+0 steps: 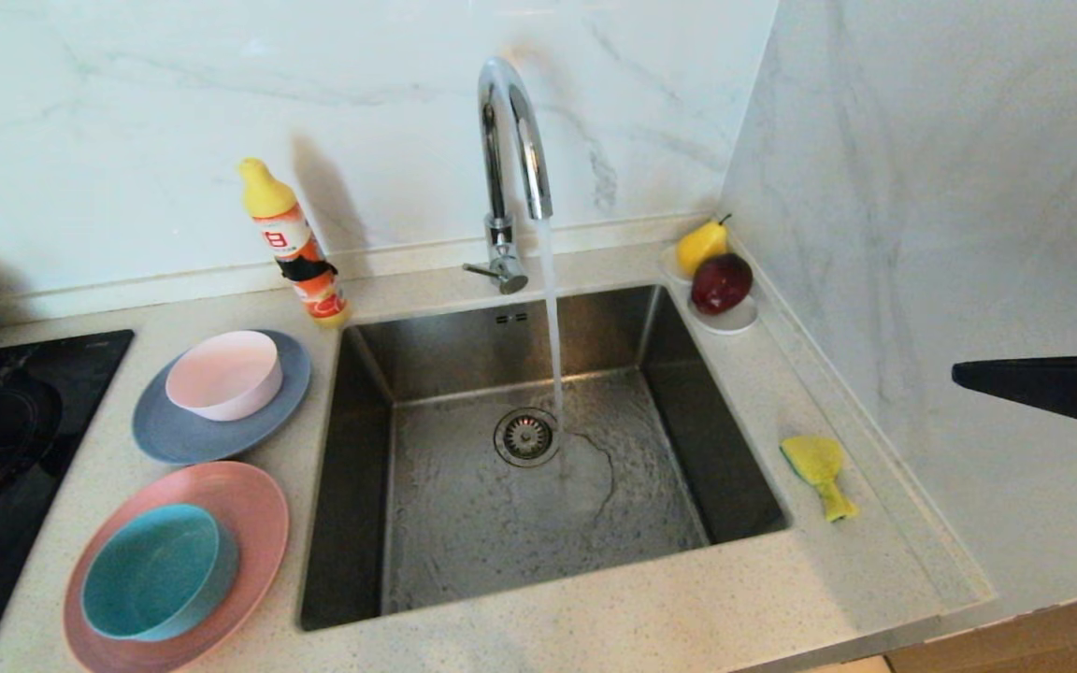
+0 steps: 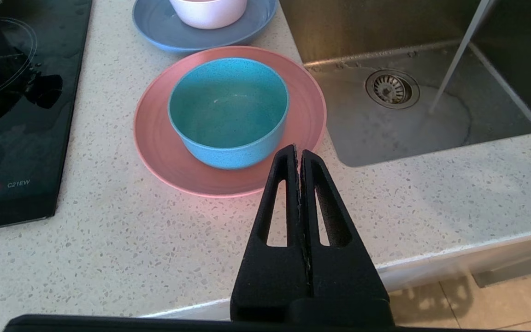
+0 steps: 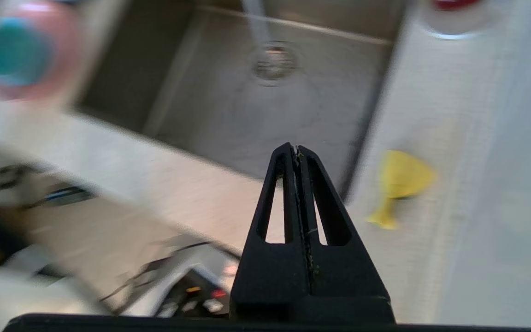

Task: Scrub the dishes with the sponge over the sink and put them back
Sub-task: Pick up a bowl and the sponge

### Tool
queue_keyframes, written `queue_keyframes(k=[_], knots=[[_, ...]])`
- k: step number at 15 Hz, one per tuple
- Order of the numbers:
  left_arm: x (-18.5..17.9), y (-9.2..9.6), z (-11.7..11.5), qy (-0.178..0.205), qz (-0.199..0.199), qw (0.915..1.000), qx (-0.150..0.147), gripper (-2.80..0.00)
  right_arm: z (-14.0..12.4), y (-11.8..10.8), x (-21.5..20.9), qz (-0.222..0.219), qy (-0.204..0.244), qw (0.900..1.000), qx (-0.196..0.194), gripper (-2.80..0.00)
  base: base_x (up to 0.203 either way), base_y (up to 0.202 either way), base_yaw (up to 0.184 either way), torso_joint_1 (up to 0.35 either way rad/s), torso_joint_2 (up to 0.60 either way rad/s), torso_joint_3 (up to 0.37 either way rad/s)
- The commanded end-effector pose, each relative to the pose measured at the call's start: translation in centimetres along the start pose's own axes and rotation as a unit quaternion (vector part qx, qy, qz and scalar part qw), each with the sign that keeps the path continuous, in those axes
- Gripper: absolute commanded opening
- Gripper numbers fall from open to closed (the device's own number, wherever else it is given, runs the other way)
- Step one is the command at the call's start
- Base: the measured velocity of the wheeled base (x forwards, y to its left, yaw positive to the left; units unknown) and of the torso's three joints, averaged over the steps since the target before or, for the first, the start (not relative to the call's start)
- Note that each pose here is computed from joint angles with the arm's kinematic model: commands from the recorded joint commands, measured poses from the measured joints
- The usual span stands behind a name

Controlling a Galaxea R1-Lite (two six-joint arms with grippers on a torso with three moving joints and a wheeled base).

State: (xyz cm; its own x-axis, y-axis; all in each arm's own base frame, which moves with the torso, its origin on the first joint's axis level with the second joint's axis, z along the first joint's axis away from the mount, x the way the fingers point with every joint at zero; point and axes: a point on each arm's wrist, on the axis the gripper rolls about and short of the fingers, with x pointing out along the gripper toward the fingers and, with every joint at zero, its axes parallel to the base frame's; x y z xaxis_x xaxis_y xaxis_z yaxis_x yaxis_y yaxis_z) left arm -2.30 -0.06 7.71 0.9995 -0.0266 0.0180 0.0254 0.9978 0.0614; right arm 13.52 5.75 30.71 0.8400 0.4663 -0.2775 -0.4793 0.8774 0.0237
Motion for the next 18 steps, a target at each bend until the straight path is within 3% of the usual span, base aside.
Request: queue_keyframes(k=[1, 4, 7, 18], knots=[[0.1, 0.0, -0.5, 0.01, -0.001, 1.0, 0.0, -2.8, -0.3, 0.6, 2.6, -0.076, 0.023, 0.997, -0.012, -2.8, 0.0, 0.0, 0.0, 0.0, 0.0, 0.0], [0.1, 0.0, -0.5, 0.01, -0.001, 0.9999, 0.0, -2.8, -1.2, 1.5, 5.3, -0.152, 0.057, 0.986, -0.026, -2.8, 0.0, 0.0, 0.0, 0.0, 0.0, 0.0], [0.1, 0.0, -0.5, 0.01, -0.001, 0.9999, 0.0, -2.8, -3.0, 1.6, 7.5, -0.201, 0.098, 0.974, -0.022, -2.8, 0.0, 0.0, 0.0, 0.0, 0.0, 0.0], [0.1, 0.0, -0.5, 0.01, 0.0, 1.0, 0.0, -2.8, -9.7, 1.4, 9.7, -0.231, 0.211, 0.95, 0.017, -2.8, 0.0, 0.0, 0.0, 0.0, 0.0, 0.0]])
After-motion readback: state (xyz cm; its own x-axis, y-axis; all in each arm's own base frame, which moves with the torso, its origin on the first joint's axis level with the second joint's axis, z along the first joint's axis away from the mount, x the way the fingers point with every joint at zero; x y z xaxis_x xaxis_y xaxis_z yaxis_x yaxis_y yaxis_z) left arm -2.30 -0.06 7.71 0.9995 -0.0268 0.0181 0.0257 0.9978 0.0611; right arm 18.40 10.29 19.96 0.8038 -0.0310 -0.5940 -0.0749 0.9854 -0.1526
